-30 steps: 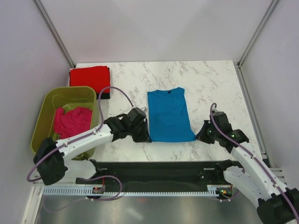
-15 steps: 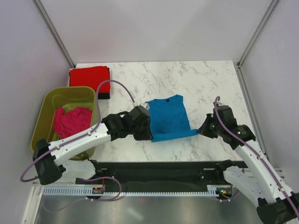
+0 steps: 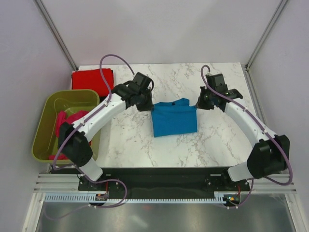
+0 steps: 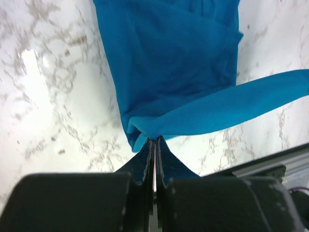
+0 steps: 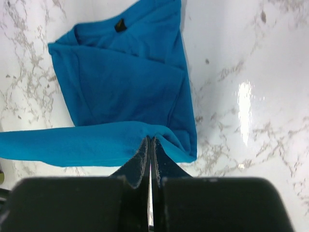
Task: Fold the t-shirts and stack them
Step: Fold the tshirt
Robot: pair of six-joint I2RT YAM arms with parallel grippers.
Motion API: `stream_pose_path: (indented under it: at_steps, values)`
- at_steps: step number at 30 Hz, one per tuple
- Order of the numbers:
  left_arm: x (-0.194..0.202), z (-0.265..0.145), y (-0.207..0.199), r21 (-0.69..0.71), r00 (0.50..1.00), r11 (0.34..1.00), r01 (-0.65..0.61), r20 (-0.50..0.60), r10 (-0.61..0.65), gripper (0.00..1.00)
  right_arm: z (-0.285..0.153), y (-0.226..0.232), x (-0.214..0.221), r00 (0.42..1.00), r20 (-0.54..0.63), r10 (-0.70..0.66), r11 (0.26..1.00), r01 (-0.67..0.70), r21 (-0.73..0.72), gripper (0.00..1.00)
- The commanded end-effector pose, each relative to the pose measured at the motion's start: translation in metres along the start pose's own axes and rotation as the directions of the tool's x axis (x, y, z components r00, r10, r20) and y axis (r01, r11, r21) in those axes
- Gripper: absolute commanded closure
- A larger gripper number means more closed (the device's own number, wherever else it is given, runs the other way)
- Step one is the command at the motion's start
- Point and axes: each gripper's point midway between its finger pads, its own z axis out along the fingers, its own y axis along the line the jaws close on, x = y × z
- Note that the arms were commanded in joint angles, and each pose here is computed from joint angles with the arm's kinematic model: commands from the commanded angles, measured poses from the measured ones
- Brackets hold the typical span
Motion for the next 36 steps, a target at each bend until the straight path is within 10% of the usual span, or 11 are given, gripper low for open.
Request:
stream_pose_path:
  at_steps: [1, 19, 22, 30, 36]
  values:
    - [-0.04, 0.003, -0.001, 0.015, 0.998, 0.998, -0.055, 0.04, 0.054, 0.98, 0.015, 0.013, -0.042, 0.997, 0.065, -0.052, 0.998, 0.055, -0.038, 1.0]
    - [-0.112, 0.134, 0.044, -0.047, 0.999, 0.999, -0.017, -0.032, 0.015, 0.98, 0.151, 0.013, -0.093, 0.999, -0.021, -0.026, 0.999, 0.026, -0.024, 1.0]
    - [-0.12, 0.149, 0.058, -0.06, 0.999, 0.998, 0.012, -0.037, -0.014, 0.91, 0.168, 0.013, -0.102, 1.0, -0.019, -0.015, 1.0, 0.015, -0.025, 0.88]
    - [-0.14, 0.133, 0.051, 0.02, 0.999, 0.998, -0.051, -0.009, 0.051, 0.71, 0.141, 0.005, -0.134, 0.998, 0.059, 0.008, 0.999, -0.011, 0.045, 0.68]
    - [-0.115, 0.123, 0.031, 0.146, 0.995, 0.987, -0.067, -0.063, 0.076, 0.72, 0.131, 0.014, -0.109, 0.999, 0.009, -0.04, 0.999, 0.04, -0.014, 0.76]
